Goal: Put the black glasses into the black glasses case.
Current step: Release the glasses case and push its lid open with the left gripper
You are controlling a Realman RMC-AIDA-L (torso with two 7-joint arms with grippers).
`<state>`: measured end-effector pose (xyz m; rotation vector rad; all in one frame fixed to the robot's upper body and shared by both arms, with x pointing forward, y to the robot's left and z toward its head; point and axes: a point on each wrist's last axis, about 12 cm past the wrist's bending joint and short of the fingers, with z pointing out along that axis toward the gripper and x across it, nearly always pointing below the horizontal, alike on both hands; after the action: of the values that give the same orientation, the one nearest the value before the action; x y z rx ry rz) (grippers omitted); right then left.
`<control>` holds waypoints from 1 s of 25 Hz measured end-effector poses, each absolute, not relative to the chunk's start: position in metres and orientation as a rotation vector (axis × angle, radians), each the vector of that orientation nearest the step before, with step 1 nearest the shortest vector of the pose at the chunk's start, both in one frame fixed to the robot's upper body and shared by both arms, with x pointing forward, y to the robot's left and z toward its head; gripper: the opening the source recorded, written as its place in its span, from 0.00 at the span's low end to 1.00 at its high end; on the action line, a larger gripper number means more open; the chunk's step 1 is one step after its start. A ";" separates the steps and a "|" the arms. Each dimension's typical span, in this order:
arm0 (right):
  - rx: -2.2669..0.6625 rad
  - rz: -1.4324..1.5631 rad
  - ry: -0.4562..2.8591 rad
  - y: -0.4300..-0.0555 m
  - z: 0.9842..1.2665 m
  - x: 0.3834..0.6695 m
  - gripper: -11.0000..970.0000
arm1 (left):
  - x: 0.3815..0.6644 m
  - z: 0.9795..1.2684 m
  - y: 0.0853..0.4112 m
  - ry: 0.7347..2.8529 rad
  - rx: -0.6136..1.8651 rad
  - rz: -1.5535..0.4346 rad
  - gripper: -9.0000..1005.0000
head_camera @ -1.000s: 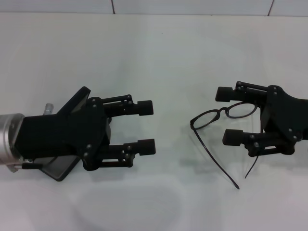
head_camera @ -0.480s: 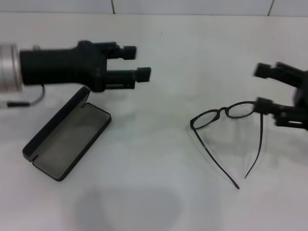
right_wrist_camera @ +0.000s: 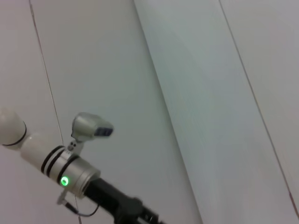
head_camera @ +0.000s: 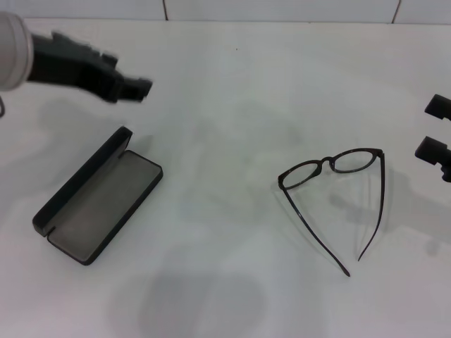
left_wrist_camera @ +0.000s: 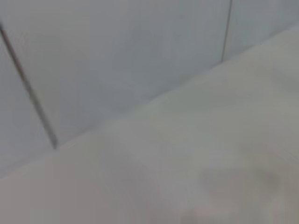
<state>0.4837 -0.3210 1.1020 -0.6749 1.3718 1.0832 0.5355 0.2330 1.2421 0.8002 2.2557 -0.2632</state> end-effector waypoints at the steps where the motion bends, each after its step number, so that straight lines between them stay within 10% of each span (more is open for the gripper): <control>1: -0.677 1.080 1.370 -0.321 1.102 0.484 0.91 | 0.534 1.237 0.232 2.304 0.790 -0.224 0.64; 25: -0.698 1.075 1.352 -0.311 1.107 0.501 0.91 | 0.543 1.162 0.242 2.661 0.802 -0.006 0.55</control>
<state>0.5012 -0.3105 1.1069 -0.6982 1.3524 1.0751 0.5427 0.2422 1.1616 0.8016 2.6610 -0.0059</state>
